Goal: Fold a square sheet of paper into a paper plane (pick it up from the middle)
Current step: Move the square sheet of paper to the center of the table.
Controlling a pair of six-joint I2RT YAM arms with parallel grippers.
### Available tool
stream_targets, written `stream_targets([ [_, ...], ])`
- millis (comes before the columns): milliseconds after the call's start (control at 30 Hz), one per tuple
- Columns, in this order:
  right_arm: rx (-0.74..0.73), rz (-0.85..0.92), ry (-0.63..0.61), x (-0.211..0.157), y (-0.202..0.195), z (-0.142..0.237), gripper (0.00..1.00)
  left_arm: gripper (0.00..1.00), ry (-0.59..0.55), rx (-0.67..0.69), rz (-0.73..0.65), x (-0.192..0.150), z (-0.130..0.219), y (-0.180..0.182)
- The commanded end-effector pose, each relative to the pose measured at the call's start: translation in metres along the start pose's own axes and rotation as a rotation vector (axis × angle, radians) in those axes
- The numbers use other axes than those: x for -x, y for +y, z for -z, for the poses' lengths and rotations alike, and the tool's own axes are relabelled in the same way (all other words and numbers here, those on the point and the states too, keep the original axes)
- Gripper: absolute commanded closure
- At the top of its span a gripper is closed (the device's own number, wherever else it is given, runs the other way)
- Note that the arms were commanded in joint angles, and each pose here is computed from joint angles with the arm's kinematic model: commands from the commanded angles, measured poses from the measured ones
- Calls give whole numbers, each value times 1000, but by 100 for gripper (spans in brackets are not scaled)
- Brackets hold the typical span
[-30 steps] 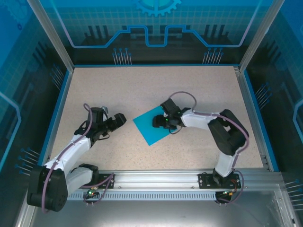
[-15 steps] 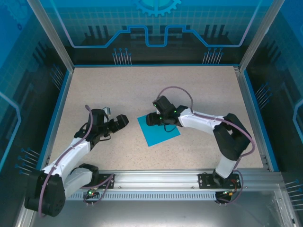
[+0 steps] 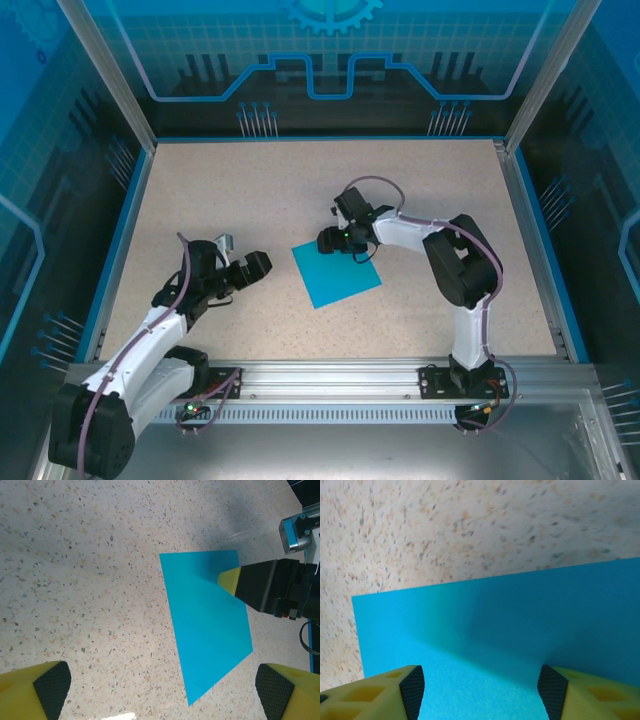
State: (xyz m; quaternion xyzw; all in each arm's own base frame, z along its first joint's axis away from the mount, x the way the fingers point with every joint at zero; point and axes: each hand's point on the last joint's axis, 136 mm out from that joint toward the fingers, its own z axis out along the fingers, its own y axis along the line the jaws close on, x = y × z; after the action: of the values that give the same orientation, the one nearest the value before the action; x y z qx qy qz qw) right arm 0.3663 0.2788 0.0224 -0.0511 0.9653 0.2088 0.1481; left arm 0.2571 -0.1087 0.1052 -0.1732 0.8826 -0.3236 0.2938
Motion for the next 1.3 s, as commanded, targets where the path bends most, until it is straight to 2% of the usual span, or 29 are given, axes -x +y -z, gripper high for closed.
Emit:
stream_targets([
  [0, -139, -221, 39, -31, -55, -3, 33, 2, 32, -54, -23, -5, -1, -11],
  [100, -134, -341, -32, -42, -64, 6, 34, 2, 47, -76, 6, -10, -6, -13],
  [200, -101, -360, -74, -47, -57, 14, 34, 1, 70, -81, 7, -16, -11, -15],
  [367, -91, -187, -119, -29, -33, 43, 31, 2, 109, -67, -23, -21, -12, -19],
  [467, -153, -46, -120, -17, -23, 74, 24, 2, 106, -66, -42, -20, -10, -20],
  [600, -196, 13, -94, -36, -22, 94, 18, 2, 76, -62, -64, -14, -8, -21],
  [700, -108, -6, -66, -59, -14, 91, 14, 1, 64, -63, -80, -9, -7, -25],
  [867, 48, -10, -9, -86, 4, 73, 12, 1, 16, -74, -91, 4, -6, -32],
  [1067, 22, -44, 78, -105, -9, 44, 18, 1, -13, -93, -124, 10, -6, -38],
  [1267, -76, -4, 157, -120, -35, 25, 20, 1, 31, -85, -180, 5, -8, -38],
])
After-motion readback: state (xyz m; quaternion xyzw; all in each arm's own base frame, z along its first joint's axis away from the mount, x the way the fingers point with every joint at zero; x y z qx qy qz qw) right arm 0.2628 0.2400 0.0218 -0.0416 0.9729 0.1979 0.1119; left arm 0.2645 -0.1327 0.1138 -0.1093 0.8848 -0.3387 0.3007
